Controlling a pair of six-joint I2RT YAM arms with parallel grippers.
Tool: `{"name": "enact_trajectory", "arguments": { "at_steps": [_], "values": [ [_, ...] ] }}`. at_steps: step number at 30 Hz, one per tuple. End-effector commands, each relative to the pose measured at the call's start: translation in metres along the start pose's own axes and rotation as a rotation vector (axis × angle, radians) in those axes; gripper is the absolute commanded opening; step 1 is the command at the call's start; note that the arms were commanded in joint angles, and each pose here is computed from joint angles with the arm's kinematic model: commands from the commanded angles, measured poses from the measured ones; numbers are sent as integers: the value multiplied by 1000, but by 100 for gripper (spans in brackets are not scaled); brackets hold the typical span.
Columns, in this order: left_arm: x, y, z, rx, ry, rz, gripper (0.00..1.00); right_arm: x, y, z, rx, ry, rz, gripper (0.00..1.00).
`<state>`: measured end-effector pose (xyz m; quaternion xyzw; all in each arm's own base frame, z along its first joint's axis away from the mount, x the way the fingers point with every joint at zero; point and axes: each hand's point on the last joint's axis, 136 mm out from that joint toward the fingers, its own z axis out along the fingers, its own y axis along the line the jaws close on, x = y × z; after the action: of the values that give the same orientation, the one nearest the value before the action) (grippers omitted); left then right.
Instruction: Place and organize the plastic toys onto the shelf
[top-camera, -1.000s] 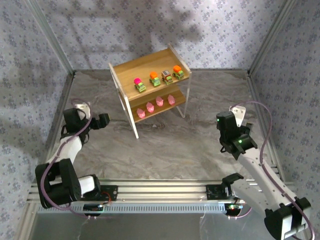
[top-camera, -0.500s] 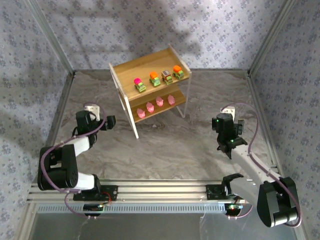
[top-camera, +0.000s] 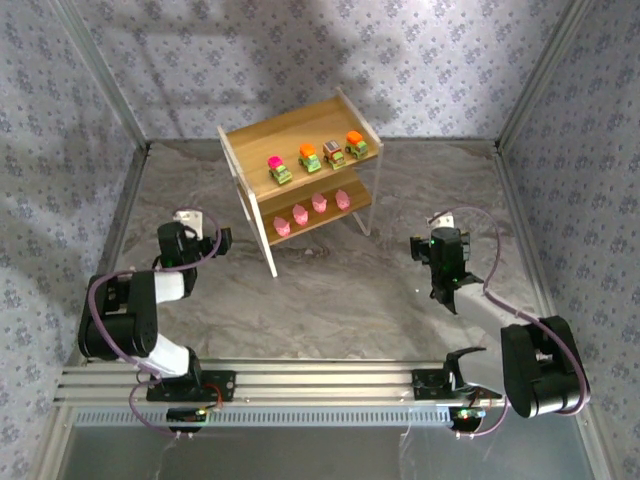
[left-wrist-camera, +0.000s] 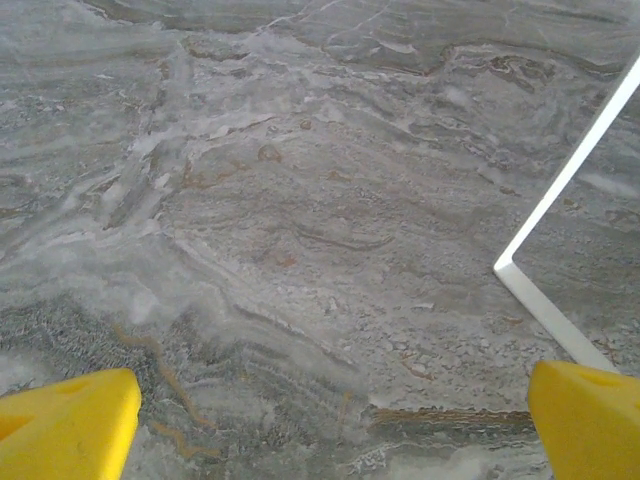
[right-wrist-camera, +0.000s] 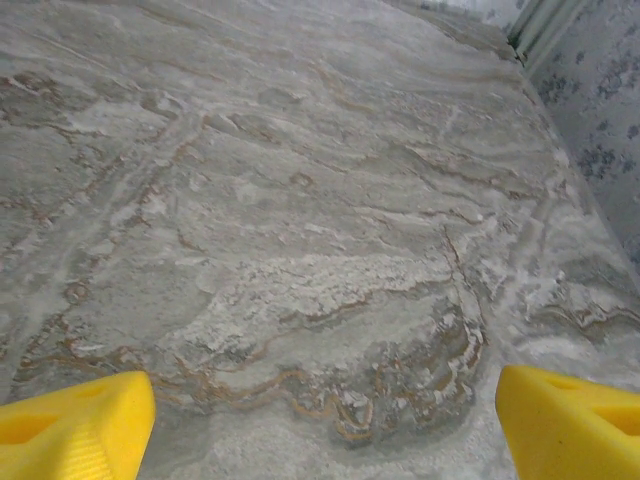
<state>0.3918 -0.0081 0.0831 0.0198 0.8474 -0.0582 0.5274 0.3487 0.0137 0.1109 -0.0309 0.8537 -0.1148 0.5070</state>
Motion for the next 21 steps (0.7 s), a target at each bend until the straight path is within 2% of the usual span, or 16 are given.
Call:
{"name": "enact_trajectory", "arguments": {
  "at_steps": [1, 8, 17, 21],
  "values": [
    [-12, 1, -1, -11, -66, 32, 100, -18, 2, 3, -31, -89, 16, 91],
    [-8, 3, 0, -30, -79, 26, 100, -6, 3, 16, -36, -71, 16, 90],
    [-8, 4, 0, -30, -77, 23, 100, -13, 4, 35, -53, -96, -26, 90],
    [-8, -5, -2, 29, -86, 41, 100, -9, 2, 38, -72, -100, -6, 89]
  ]
}}
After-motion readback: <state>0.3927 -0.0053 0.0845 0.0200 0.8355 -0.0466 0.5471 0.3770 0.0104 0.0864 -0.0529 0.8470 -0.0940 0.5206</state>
